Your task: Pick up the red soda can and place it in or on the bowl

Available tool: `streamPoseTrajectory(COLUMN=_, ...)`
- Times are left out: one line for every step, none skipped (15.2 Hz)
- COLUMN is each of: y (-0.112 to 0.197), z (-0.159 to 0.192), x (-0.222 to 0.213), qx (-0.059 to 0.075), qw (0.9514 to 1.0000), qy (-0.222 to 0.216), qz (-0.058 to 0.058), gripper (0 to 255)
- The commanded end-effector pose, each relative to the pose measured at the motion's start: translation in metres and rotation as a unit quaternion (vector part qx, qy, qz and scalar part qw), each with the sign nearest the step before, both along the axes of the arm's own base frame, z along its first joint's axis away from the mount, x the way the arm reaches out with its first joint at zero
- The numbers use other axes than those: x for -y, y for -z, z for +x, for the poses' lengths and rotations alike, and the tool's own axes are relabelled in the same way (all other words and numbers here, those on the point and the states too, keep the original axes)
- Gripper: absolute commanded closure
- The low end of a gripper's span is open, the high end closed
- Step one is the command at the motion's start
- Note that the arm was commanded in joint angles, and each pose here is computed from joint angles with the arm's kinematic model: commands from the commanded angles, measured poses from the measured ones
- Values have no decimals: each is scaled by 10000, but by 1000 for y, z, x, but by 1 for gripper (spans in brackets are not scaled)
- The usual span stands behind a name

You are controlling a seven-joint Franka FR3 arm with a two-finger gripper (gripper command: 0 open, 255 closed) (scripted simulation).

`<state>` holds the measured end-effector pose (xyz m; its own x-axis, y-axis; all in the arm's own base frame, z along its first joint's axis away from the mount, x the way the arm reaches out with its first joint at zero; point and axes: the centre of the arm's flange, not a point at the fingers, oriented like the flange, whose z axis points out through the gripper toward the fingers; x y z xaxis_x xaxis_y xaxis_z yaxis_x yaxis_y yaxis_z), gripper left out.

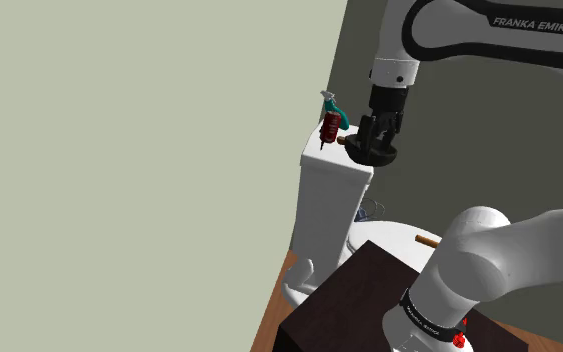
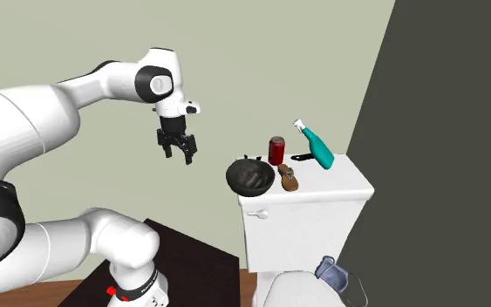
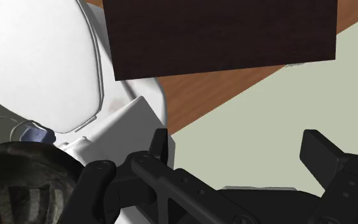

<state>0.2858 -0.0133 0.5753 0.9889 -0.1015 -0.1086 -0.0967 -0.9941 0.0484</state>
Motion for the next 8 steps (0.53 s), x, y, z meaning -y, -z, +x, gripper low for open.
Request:
streamPoseTrajectory(y=0, z=0, x=0, qx=0, qw=10000, qy=0, qz=0, gripper=0)
streamPoseTrajectory(y=0, z=10, x=8, qx=19, qw=10000, qy=23, qz=4, gripper=0)
streamPoseTrajectory(y=1, z=20, x=17, qx=39, qw=10000, qy=47, qz=7, gripper=0)
streamPoseTrajectory(y=1, z=29, x=25, qx=58, qw=10000, qy=70, qz=11, gripper=0)
streamPoseTrajectory(y=1, z=39, x=34, qx=78, qw=9999, qy=94, qz=15, gripper=0)
streamPoseTrajectory(y=2, z=49, x=42, qx=97, qw=9999, qy=117, qz=19, gripper=0)
streamPoseTrajectory(y=2, z=58, x=51, qx=116, qw=9998, qy=140, qz=22, gripper=0)
streamPoseTrajectory(y=2, z=68, x=59, qx=136, qw=9998, qy=164, qz=26, gripper=0)
